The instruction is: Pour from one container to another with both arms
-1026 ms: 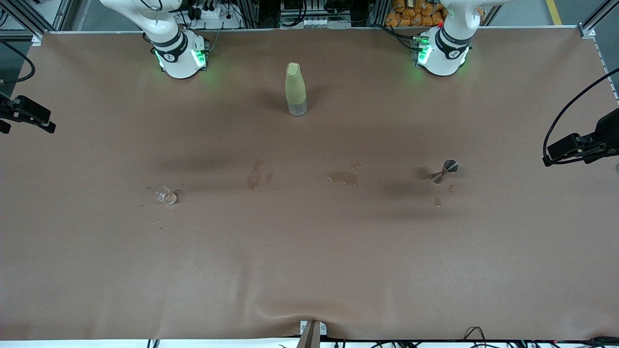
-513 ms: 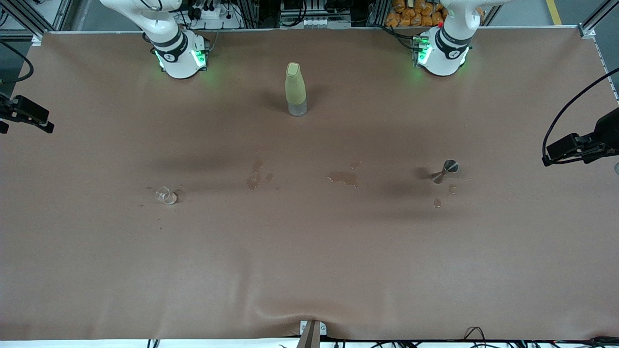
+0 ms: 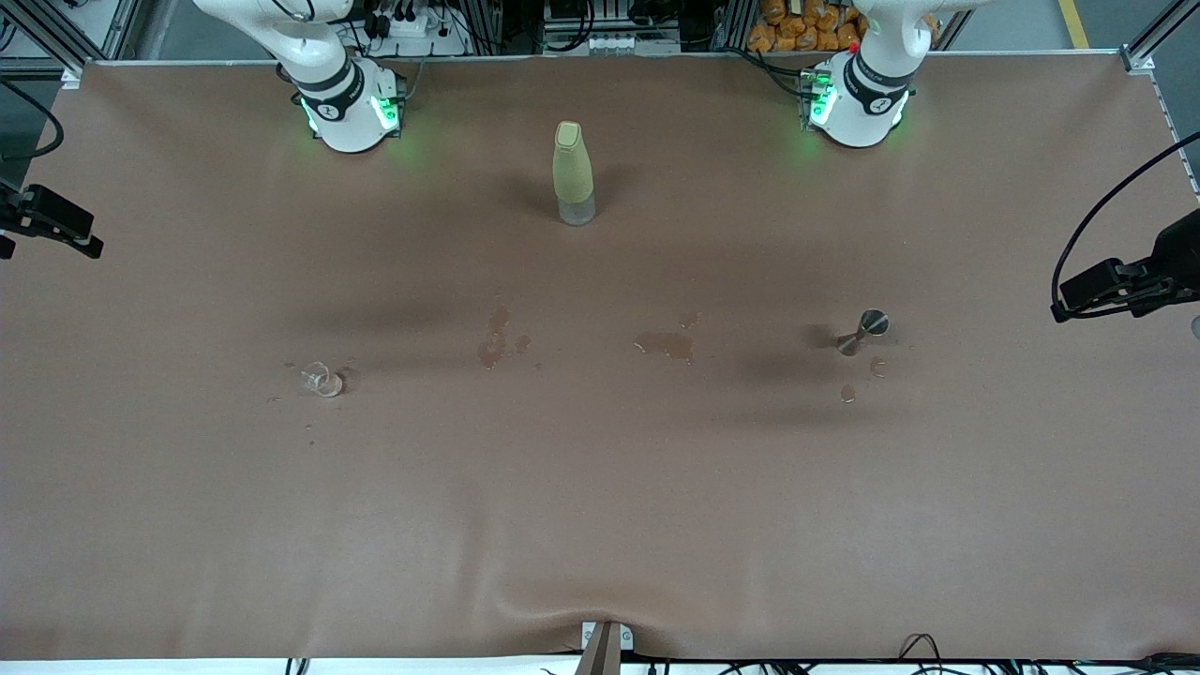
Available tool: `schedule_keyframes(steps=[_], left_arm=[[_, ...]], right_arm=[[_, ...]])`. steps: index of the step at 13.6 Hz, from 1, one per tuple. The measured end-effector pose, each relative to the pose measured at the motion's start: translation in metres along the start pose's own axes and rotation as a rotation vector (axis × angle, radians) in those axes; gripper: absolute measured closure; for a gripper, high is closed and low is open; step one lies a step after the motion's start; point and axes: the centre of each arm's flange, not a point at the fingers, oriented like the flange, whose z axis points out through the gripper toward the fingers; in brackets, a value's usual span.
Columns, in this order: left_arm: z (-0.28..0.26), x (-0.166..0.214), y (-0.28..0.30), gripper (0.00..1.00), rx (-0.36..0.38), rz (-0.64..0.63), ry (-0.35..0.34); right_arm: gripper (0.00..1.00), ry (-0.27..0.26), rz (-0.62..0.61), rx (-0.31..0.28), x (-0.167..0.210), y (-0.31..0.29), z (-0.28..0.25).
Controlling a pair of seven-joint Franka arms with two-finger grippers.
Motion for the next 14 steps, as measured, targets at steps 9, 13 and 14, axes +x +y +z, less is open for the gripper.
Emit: schedule_keyframes(steps=[9, 13, 14], left_arm=[[0.0, 0.0, 0.0, 0.0, 0.0, 0.042, 0.0], [0.008, 0.0, 0.005, 0.0, -0.096, 0.108, -0.023], [0.012, 0.001, 0.008, 0.0, -0.108, 0.159, -0.027]], right_arm=[[0.0, -0.002, -0.217, 0.0, -0.001, 0.006, -0.001], [0.0, -0.015, -0.54, 0.007, -0.009, 0.044, 0.001], [0.0, -0.018, -0.638, 0.009, -0.011, 0.051, 0.001]])
